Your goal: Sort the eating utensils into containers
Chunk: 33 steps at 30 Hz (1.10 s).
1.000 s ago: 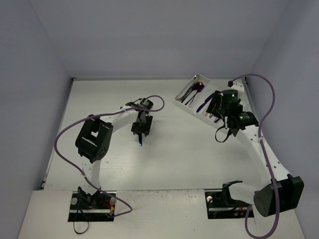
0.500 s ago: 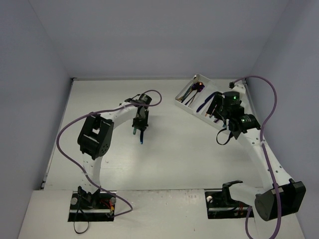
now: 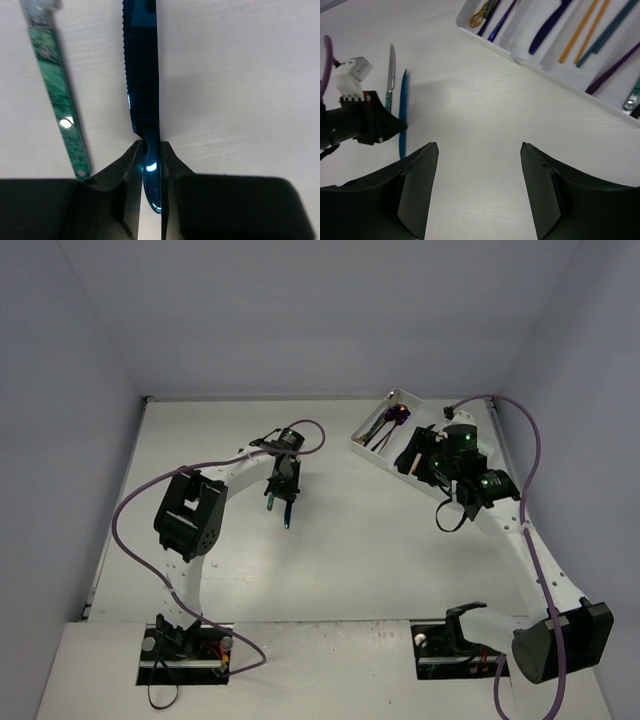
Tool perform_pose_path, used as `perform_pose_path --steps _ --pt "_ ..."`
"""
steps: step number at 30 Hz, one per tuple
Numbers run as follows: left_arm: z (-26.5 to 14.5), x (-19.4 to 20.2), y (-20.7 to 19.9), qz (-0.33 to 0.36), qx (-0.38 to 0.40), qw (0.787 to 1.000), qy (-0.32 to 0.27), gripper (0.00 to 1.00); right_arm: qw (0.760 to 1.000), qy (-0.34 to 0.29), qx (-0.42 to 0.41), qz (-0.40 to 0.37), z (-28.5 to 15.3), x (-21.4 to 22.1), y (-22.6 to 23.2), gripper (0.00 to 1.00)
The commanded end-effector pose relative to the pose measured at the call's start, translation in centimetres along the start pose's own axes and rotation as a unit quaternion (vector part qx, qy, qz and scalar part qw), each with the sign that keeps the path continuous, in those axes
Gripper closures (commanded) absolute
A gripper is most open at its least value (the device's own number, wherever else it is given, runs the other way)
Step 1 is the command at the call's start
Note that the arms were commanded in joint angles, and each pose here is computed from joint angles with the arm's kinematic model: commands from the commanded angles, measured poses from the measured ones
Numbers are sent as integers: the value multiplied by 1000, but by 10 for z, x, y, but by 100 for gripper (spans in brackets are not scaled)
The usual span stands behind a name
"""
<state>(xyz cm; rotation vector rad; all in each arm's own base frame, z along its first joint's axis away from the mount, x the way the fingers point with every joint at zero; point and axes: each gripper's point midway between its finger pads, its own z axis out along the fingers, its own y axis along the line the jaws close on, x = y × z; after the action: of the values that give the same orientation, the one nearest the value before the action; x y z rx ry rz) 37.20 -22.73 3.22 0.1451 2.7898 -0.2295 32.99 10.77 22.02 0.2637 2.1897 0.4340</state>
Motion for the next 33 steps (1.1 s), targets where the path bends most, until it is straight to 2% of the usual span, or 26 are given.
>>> perform_pose_path --steps 1,5,15,24,29,33 --pt "-80 -35 -55 0 100 990 -95 100 993 -17 -114 9 -3 -13 54 34" --pt "-119 -49 -75 -25 152 980 -130 100 989 -7 -148 -3 -4 -4 78 34" --pt "-204 -85 -126 -92 301 927 -206 100 979 19 -201 -31 3 17 117 33" --pt "-237 -89 -146 -111 360 902 -211 100 976 43 -208 -50 15 41 144 34" --pt "-249 -88 -150 -108 372 896 -217 100 977 46 -203 -56 21 47 151 35" --pt "-252 -83 -152 -108 378 895 -211 100 979 40 -191 -55 25 46 152 40"
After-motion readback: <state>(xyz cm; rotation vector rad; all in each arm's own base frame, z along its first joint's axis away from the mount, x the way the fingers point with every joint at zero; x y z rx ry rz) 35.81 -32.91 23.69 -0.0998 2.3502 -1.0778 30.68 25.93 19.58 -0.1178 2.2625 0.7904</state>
